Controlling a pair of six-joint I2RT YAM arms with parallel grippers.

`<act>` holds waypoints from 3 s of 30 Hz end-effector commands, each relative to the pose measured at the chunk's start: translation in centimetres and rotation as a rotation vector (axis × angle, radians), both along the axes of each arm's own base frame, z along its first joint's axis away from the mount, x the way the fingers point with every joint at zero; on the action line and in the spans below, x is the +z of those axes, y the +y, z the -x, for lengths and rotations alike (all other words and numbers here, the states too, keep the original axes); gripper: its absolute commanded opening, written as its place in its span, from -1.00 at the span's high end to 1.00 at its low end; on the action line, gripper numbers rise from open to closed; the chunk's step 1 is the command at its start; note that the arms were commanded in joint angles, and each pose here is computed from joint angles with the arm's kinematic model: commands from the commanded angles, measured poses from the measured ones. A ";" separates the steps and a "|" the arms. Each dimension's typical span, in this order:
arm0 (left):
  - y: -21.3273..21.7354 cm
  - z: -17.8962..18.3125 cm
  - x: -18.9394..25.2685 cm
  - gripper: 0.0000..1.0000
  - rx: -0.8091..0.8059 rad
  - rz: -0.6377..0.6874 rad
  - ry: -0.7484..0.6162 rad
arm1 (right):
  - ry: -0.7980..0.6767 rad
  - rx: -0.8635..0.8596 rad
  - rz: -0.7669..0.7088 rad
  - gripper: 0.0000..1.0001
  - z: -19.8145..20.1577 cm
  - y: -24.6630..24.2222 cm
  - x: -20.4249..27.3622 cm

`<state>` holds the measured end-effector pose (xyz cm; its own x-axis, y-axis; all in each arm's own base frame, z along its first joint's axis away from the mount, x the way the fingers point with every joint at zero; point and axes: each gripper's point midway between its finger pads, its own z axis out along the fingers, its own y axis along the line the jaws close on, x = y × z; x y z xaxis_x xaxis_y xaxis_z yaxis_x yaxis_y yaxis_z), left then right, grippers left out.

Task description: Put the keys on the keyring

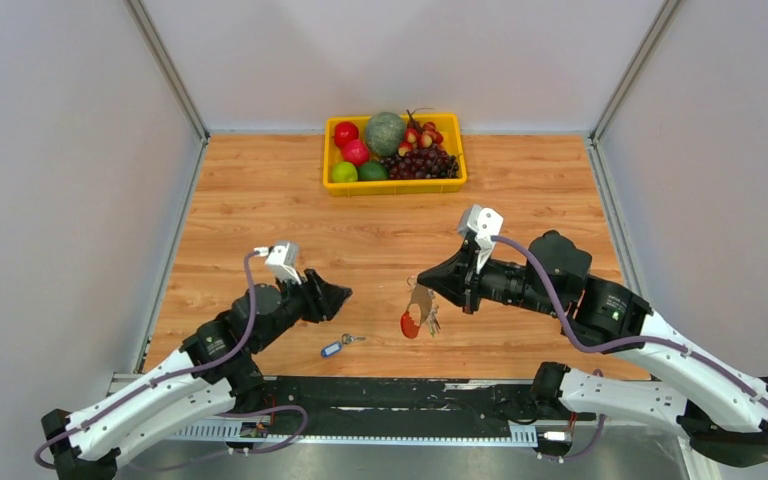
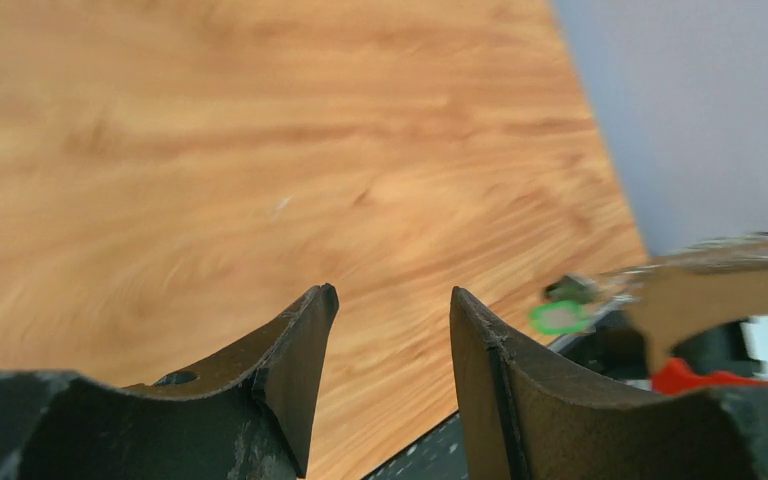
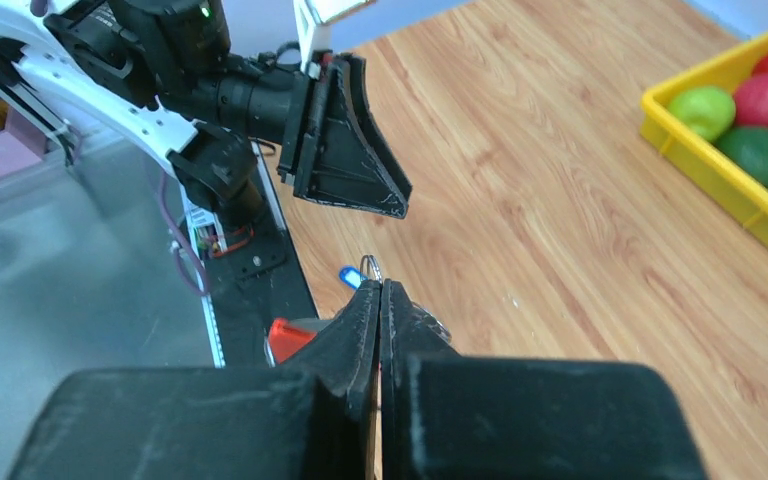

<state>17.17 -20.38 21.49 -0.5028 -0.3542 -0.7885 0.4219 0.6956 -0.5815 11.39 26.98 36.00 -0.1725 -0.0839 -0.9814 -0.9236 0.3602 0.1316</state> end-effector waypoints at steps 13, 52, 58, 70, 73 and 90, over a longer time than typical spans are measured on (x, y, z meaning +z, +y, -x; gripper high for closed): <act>3.6 2.9 -16.4 -0.18 0.225 -0.157 0.520 | 0.042 -0.042 -0.019 1.00 0.7 -2.0 -0.9; 2.1 4.4 -19.6 1.00 0.005 -0.352 0.522 | 0.086 -0.072 -0.008 1.00 0.4 -2.0 -2.2; 0.7 3.4 -16.2 1.00 -0.029 -0.268 0.424 | 0.160 -0.168 0.039 0.70 -0.5 -2.8 -4.3; -0.2 0.9 -4.4 1.00 -0.093 -0.203 0.054 | 0.392 -0.375 0.099 -0.11 -2.0 -3.4 -10.8; -0.1 0.0 -2.5 1.00 -0.089 -0.243 -0.018 | 0.430 -0.342 0.104 -0.13 -1.6 -2.4 -11.1; -5.6 0.9 1.5 1.00 -0.388 -0.235 -0.215 | 0.578 -0.277 0.200 -0.16 -0.4 -0.4 -14.1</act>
